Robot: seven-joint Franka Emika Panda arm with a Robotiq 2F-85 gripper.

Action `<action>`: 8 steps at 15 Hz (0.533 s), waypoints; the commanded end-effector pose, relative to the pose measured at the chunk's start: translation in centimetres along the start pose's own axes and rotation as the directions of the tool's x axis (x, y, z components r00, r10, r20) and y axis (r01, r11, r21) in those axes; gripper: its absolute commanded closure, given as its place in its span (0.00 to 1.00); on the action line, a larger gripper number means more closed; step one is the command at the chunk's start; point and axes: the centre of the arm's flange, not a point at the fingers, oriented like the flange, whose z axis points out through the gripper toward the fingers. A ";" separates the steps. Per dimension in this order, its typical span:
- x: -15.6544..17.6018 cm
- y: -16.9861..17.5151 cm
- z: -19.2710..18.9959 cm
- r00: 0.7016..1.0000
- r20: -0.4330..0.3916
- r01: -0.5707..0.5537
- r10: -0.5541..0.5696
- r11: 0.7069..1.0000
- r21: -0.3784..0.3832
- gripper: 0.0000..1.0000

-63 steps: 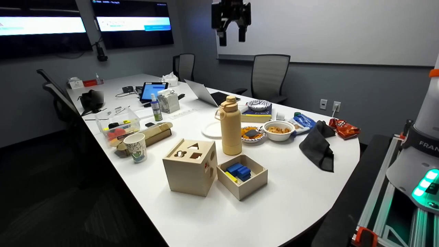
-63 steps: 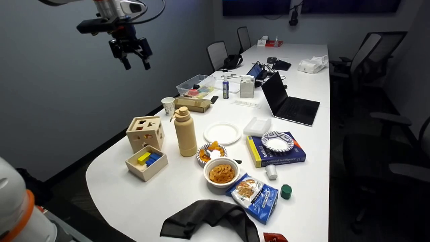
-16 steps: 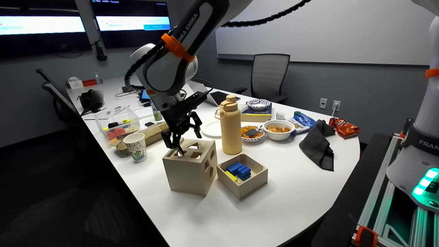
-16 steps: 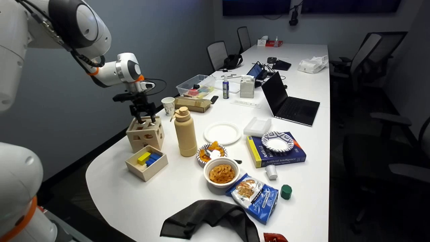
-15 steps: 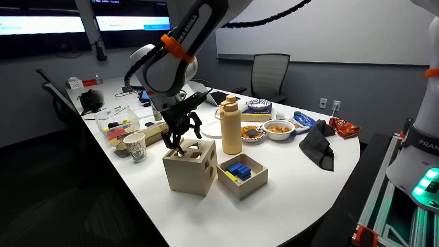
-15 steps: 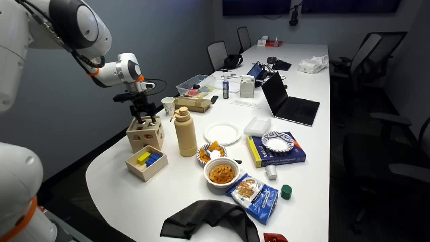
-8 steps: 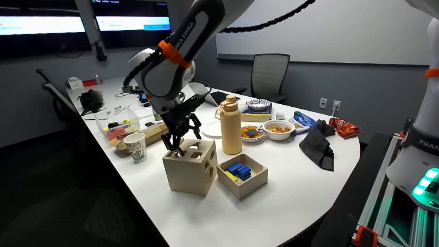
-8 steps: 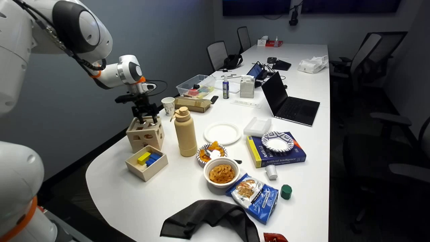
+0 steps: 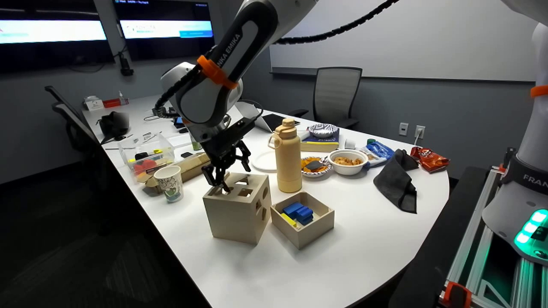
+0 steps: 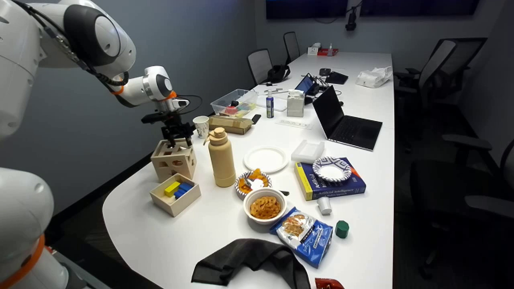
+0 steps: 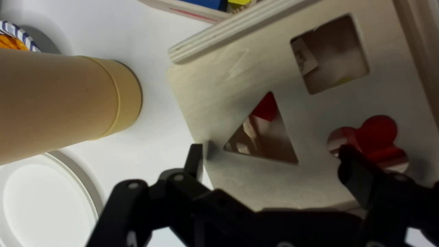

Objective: Open the wooden box

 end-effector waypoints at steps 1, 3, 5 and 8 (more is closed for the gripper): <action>1.1 -0.2 -0.4 1.000 -0.004 -0.023 0.023 0.999 -0.032 0.00; 1.2 -0.1 -0.3 1.000 -0.003 -0.026 0.026 0.999 -0.036 0.00; 1.4 0.1 -0.2 1.000 0.001 -0.031 0.031 0.999 -0.041 0.00; 1.6 0.4 -0.2 0.999 0.005 -0.043 0.044 0.998 -0.049 0.00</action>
